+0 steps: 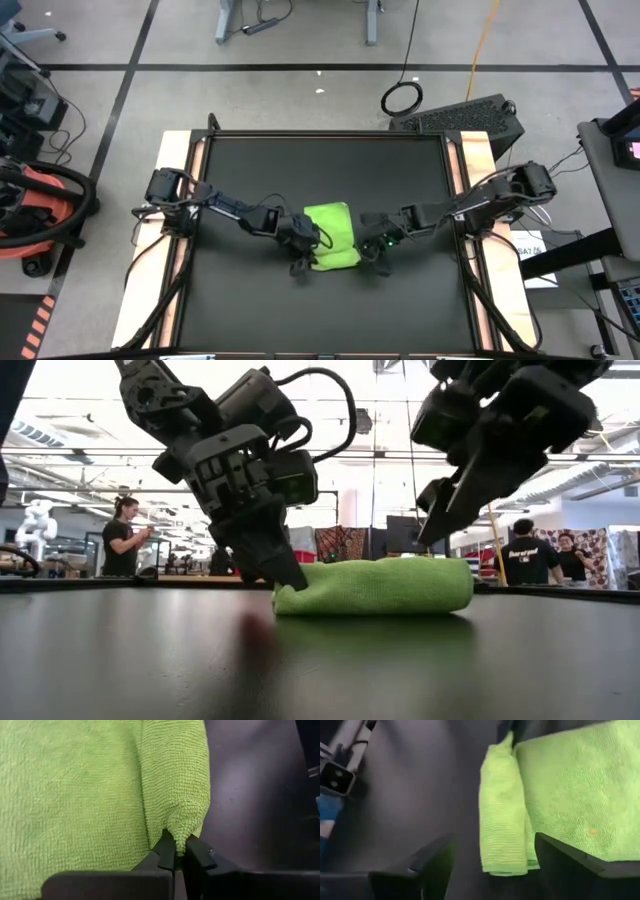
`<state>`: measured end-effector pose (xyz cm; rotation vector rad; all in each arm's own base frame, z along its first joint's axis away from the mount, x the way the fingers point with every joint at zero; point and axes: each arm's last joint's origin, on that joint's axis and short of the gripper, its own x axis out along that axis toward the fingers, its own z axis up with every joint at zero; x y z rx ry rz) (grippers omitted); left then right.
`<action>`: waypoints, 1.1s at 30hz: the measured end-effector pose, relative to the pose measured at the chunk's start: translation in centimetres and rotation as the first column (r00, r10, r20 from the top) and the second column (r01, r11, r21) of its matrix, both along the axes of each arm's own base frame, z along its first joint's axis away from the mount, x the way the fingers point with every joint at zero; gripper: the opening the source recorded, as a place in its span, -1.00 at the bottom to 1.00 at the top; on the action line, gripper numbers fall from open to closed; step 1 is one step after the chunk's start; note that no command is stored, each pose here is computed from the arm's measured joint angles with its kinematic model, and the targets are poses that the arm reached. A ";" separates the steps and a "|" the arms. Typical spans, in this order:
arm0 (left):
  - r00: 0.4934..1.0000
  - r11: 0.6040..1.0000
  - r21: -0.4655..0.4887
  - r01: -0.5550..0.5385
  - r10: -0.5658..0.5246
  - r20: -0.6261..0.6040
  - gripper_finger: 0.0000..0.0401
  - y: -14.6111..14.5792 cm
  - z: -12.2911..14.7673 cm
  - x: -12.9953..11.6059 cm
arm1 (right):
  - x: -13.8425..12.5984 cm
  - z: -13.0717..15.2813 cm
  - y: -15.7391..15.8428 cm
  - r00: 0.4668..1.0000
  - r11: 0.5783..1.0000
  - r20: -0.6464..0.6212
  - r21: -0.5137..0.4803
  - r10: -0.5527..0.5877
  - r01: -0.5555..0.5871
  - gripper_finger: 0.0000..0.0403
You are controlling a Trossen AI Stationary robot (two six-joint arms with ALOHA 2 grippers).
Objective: Roll towel
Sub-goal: Roll the green towel
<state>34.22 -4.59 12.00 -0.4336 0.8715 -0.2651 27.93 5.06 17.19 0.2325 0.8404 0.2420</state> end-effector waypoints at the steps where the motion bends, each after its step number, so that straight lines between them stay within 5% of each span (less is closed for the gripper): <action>1: 1.000 1.000 -0.011 -0.009 0.009 -0.005 -0.93 0.2 0.0 0.0 | -0.1 0.1 0.4 1.000 1.000 0.001 -0.021 0.005 -0.005 0.29; 9: 0.999 0.996 -0.080 -0.037 0.035 -0.029 -0.93 1.5 0.0 0.1 | -1.3 -0.1 3.6 1.000 0.982 0.011 -0.190 0.018 -0.015 0.15; 17: 0.996 0.988 -0.143 -0.058 0.047 -0.082 -0.93 2.1 -0.1 -0.1 | -2.0 -0.1 5.4 0.997 0.917 0.080 -0.398 -0.004 0.036 0.14; 33: 0.981 0.963 -0.252 -0.093 0.045 -0.191 -0.93 2.3 -1.6 -0.1 | -0.5 -2.3 6.1 0.993 0.871 0.120 -0.489 0.023 0.039 0.18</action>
